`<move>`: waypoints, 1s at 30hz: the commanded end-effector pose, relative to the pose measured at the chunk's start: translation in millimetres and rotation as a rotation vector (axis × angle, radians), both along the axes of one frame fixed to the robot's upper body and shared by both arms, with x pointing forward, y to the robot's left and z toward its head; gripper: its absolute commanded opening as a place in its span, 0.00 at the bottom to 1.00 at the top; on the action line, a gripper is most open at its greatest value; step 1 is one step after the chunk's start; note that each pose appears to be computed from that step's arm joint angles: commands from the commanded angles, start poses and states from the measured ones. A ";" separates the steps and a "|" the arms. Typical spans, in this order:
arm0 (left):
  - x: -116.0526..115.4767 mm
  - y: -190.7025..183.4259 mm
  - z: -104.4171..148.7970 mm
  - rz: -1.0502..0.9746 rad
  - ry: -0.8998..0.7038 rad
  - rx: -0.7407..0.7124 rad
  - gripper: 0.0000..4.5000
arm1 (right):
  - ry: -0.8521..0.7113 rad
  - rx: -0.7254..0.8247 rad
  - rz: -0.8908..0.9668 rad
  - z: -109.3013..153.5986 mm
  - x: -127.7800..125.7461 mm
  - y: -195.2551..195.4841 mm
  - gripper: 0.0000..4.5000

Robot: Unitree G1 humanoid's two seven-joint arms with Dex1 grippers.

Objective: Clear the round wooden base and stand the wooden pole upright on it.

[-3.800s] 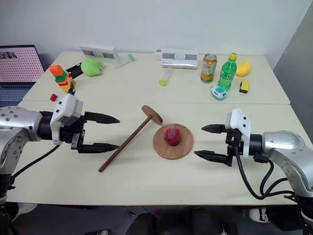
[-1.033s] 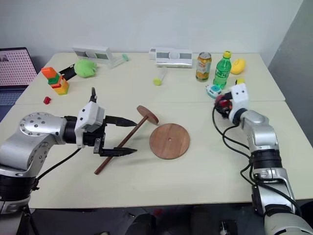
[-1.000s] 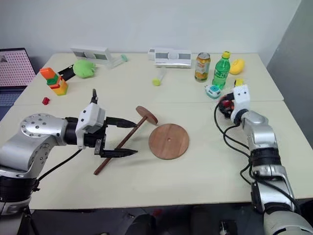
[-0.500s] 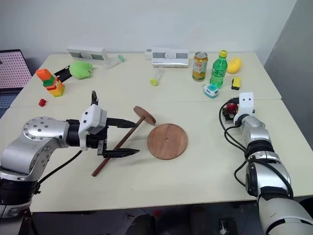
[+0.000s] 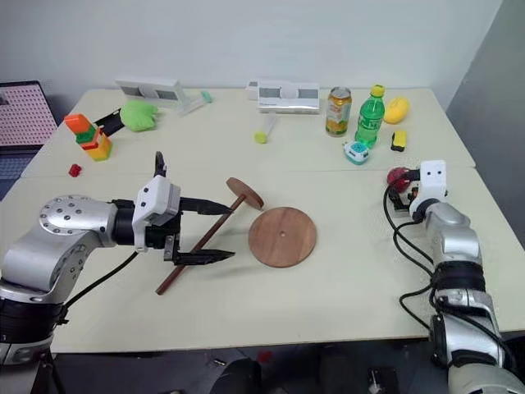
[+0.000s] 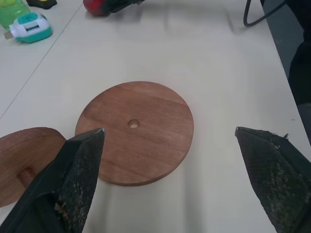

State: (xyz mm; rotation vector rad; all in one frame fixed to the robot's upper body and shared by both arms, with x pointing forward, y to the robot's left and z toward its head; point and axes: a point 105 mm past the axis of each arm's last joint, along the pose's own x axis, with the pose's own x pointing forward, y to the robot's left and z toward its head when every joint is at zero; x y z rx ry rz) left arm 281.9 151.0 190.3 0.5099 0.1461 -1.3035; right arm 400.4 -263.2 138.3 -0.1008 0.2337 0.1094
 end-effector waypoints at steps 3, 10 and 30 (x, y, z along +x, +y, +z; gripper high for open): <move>-2.0 6.3 8.6 0.000 -0.028 0.014 1.00 | -0.008 -0.016 0.329 54.3 -48.0 39.1 0.99; 2.6 41.6 -6.8 0.211 0.173 0.195 1.00 | 0.045 -0.076 0.884 85.1 -114.9 90.0 0.99; 81.4 40.0 -14.5 0.657 0.368 0.574 1.00 | 0.156 -0.157 1.309 74.3 -153.0 149.2 0.99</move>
